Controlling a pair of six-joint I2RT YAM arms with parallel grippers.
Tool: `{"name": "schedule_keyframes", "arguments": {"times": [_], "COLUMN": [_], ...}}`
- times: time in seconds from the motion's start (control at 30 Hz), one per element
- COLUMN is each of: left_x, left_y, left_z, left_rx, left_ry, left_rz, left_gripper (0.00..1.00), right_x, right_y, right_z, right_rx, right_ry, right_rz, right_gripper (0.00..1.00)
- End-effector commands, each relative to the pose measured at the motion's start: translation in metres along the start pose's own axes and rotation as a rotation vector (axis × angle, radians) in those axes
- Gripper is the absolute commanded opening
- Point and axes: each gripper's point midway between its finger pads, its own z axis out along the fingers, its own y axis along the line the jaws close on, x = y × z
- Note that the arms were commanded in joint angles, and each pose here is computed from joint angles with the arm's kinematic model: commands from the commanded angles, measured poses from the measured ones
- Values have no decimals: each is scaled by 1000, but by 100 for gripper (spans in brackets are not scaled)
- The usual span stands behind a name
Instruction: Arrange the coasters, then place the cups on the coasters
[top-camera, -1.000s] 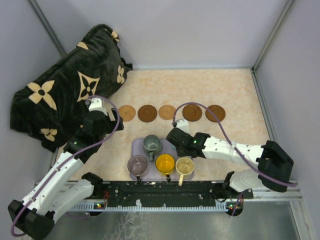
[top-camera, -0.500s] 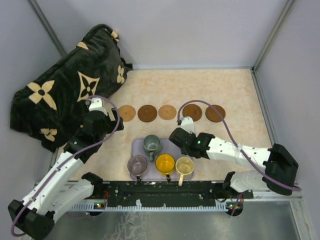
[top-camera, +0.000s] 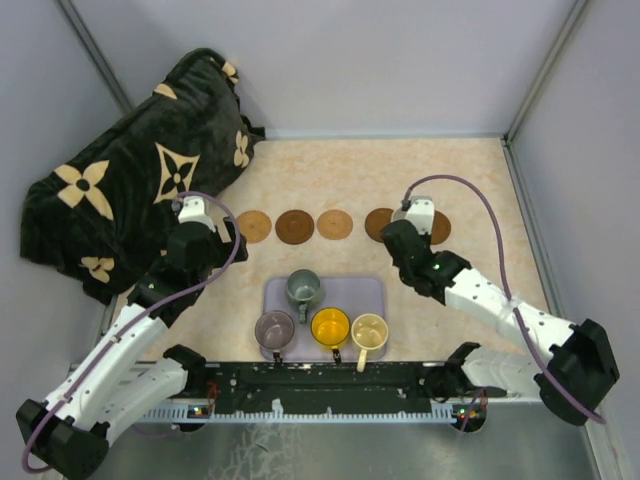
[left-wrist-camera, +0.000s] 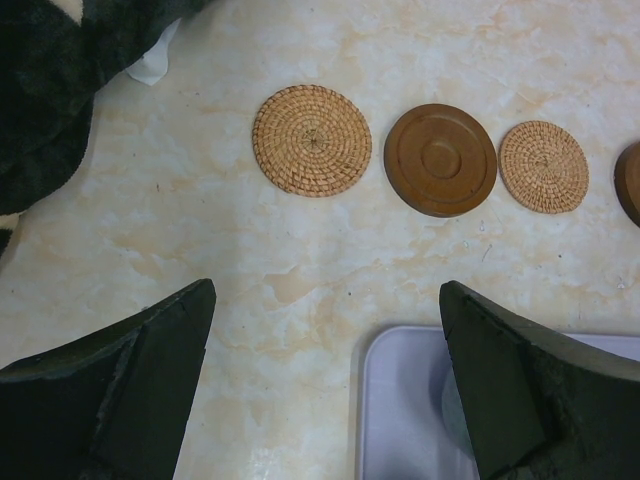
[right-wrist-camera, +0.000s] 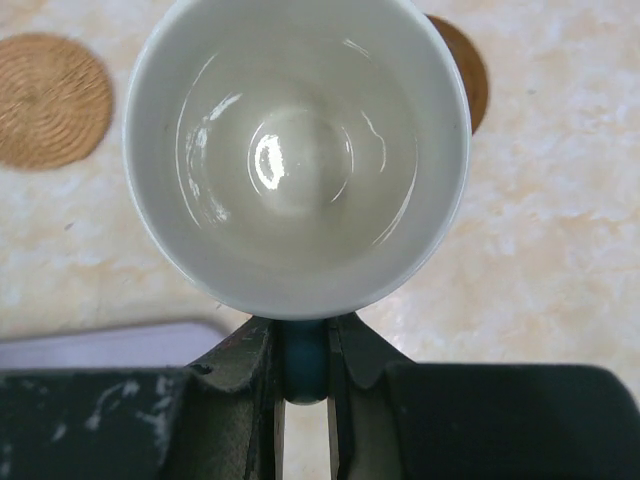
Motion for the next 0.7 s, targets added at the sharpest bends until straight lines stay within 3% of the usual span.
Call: {"name": "schedule_keyframes", "arguments": {"times": [0.0, 0.3, 0.67], "left_x": [-5, -2, -6], "left_y": [-3, -1, -1], "left_z": [1, 2, 3], "left_rx": [13, 0, -4], "left_ry": [-20, -11, -18], "left_rz": [-3, -2, 4], "left_gripper": [99, 99, 99], "right_x": [-52, -84, -90], "right_y": [-28, -72, -77], "right_z": [22, 74, 102], "right_rx": [61, 103, 18], "right_ry": [-168, -142, -135], "right_rz": [78, 82, 34], "right_gripper": [0, 0, 0]}}
